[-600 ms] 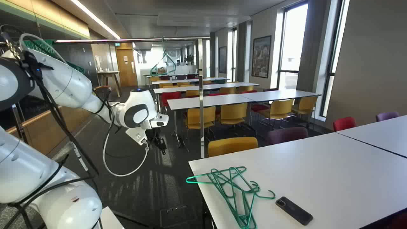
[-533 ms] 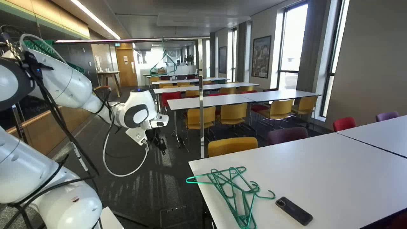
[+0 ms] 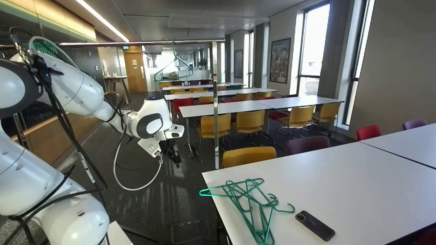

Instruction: Put one green hanger from the table and put it on the railing

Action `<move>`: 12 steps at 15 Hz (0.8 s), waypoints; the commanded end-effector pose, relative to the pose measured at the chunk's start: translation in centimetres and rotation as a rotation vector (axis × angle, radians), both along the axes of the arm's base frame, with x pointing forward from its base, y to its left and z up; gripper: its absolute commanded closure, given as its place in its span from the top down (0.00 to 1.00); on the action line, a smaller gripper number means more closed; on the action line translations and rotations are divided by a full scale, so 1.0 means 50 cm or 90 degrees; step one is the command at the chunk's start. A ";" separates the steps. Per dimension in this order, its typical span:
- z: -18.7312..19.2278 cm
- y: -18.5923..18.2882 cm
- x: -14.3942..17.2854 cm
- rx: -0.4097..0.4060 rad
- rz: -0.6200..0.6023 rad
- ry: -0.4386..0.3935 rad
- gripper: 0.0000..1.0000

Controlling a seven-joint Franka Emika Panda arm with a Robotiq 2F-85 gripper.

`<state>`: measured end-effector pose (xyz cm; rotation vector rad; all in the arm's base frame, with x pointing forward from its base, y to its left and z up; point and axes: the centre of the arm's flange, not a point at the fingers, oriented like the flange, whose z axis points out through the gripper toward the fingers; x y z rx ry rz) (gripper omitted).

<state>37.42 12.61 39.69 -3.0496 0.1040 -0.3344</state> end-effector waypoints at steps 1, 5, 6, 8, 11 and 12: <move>-0.002 -0.058 0.039 0.002 0.044 -0.004 1.00; -0.007 -0.139 0.073 -0.036 0.189 0.017 1.00; -0.008 -0.155 0.080 -0.032 0.223 0.021 1.00; -0.010 -0.179 0.091 -0.027 0.289 0.025 1.00; -0.024 -0.195 0.097 -0.022 0.389 0.030 1.00; -0.032 -0.193 0.097 -0.018 0.419 0.030 1.00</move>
